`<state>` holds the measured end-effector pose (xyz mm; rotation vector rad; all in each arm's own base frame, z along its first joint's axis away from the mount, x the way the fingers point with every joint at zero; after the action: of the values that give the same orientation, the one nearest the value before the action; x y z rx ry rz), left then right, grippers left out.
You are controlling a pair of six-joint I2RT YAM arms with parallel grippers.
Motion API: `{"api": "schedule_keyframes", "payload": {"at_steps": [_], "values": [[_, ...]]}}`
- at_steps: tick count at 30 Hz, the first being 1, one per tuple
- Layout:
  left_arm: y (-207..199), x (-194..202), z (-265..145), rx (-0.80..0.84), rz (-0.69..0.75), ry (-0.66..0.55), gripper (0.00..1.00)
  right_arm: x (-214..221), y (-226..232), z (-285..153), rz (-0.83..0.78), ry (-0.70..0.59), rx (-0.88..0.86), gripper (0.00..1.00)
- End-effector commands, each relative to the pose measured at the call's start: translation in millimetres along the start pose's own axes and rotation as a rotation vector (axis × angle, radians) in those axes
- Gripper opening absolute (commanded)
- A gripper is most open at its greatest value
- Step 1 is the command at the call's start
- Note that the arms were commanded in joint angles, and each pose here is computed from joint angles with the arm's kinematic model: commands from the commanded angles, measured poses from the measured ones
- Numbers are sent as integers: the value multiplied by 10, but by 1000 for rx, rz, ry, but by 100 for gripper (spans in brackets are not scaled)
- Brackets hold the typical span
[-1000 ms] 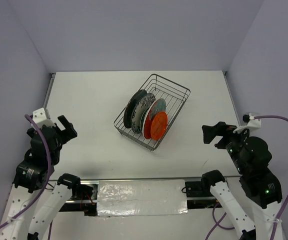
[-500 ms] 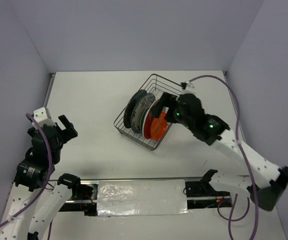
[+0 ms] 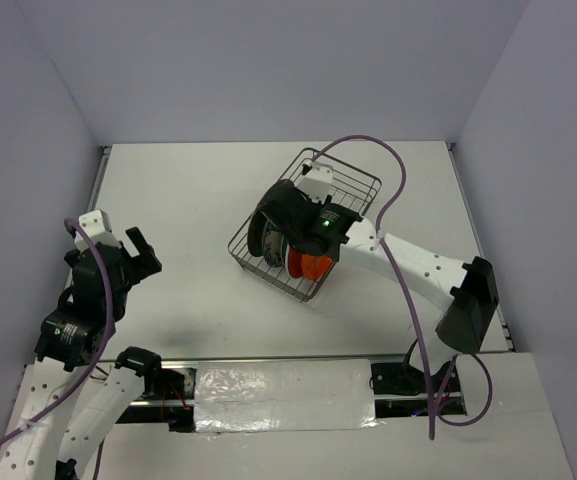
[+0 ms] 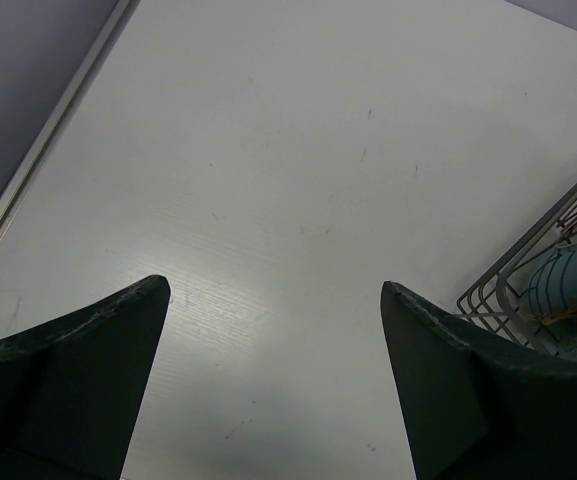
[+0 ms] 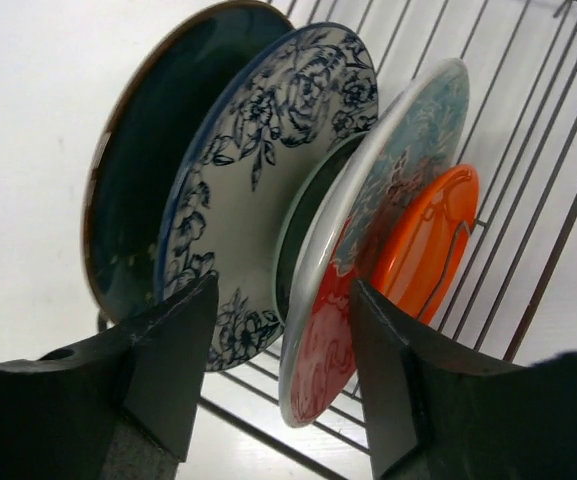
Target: Unload the plates from the dish rack
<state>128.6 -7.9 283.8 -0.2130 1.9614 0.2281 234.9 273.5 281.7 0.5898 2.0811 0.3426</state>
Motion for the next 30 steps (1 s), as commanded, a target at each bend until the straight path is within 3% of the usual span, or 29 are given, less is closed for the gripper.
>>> {"api": "schedule_keyframes", "payload": {"at_steps": [1, 6, 8, 13, 18, 25, 30], "values": [[-25, -78, 5, 22, -17, -42, 100, -87, 4, 8, 7, -79, 62, 61], [-22, -75, -7, 27, -18, -47, 99, -35, -23, 93, -10, -80, 108, 48], [-20, -82, -19, 29, -21, -52, 100, -27, -26, 102, -14, -79, 115, 35], [-20, -82, -26, 31, -22, -55, 100, 11, -6, 124, -17, -54, 105, 21], [-21, -77, -31, 33, -22, -56, 100, -33, 8, 63, 4, -61, 86, 0], [-20, -78, -27, 29, -22, -54, 100, -182, 72, -63, 4, -86, 39, 0], [-9, -94, -38, 18, -24, -52, 99, -559, 270, -411, -36, -137, -55, 0]]}}
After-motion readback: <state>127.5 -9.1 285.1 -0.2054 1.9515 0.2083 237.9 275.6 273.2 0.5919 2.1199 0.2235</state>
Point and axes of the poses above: each gripper's point midway between its finger pads, its own z axis out along the fingers, its own y axis along the line the jaws close on, x = y × z, the point moved 9 cm from there along -z, back along the fingers, and after that the axes turned 15 degrees about z, right-handed, at the moved point
